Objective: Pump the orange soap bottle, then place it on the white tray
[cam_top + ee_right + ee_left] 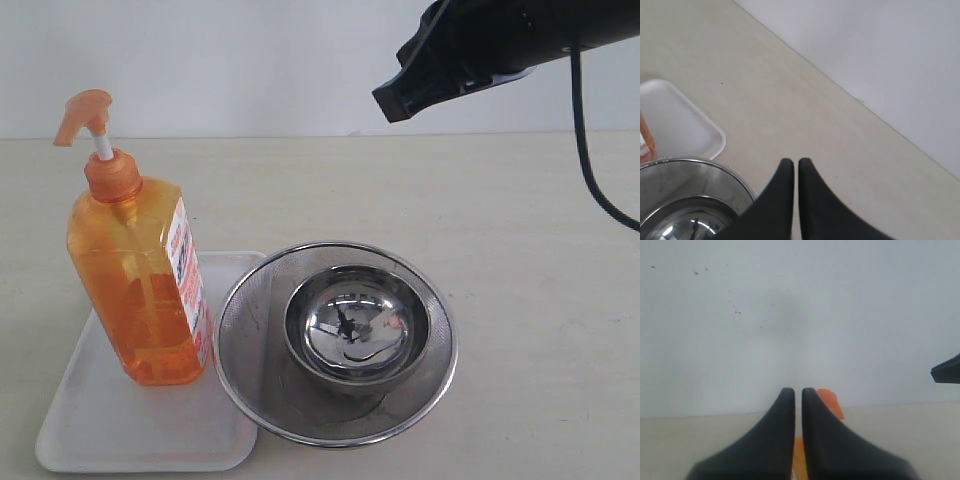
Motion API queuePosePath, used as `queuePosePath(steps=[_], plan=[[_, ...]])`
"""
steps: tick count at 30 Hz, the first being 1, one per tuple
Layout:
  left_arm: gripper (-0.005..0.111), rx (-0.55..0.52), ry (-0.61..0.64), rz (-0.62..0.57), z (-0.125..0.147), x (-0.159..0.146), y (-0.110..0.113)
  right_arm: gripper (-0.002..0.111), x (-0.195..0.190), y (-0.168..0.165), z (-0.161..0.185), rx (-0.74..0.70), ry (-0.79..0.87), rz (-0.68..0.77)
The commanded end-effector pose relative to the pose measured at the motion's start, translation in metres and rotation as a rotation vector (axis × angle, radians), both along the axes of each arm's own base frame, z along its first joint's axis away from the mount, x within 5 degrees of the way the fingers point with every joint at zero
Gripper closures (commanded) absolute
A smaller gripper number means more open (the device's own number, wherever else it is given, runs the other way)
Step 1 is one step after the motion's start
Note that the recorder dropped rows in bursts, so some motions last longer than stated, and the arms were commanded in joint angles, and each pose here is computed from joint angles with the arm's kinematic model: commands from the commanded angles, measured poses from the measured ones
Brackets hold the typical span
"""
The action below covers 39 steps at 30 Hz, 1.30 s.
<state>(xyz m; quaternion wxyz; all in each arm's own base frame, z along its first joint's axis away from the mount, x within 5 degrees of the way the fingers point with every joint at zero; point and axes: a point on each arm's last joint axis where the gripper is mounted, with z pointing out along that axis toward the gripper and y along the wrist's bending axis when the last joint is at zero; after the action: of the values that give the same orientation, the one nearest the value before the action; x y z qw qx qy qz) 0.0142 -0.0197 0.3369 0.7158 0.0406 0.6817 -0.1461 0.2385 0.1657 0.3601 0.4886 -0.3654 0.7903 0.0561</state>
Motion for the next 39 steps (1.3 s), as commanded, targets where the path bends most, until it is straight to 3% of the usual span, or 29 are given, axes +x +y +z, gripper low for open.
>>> queuePosePath(steps=[1, 5, 11, 18, 29, 39], plan=[[0.102, 0.005, -0.017, 0.057, -0.023, 0.016, 0.004, 0.108, -0.001, -0.002, 0.002, 0.0, -0.011, -0.004], [0.102, 0.079, -0.045, 0.117, -0.047, 0.029, 0.008, 0.108, -0.001, -0.002, 0.002, 0.0, -0.011, -0.004], [0.102, 0.071, -0.021, 0.161, -0.077, 0.039, 0.012, 0.108, -0.001, -0.002, 0.002, 0.0, -0.011, -0.004], [0.102, 0.137, -0.036, 0.181, -0.105, 0.038, 0.013, 0.108, -0.001, -0.002, 0.002, 0.0, -0.011, -0.004], [0.102, 0.155, 0.012, 0.189, -0.128, 0.042, 0.014, 0.108, -0.001, -0.003, 0.001, -0.005, -0.004, -0.005], [0.102, 0.188, 0.035, 0.175, -0.132, 0.042, 0.013, 0.108, -0.001, -0.003, 0.001, -0.005, -0.004, -0.005]])
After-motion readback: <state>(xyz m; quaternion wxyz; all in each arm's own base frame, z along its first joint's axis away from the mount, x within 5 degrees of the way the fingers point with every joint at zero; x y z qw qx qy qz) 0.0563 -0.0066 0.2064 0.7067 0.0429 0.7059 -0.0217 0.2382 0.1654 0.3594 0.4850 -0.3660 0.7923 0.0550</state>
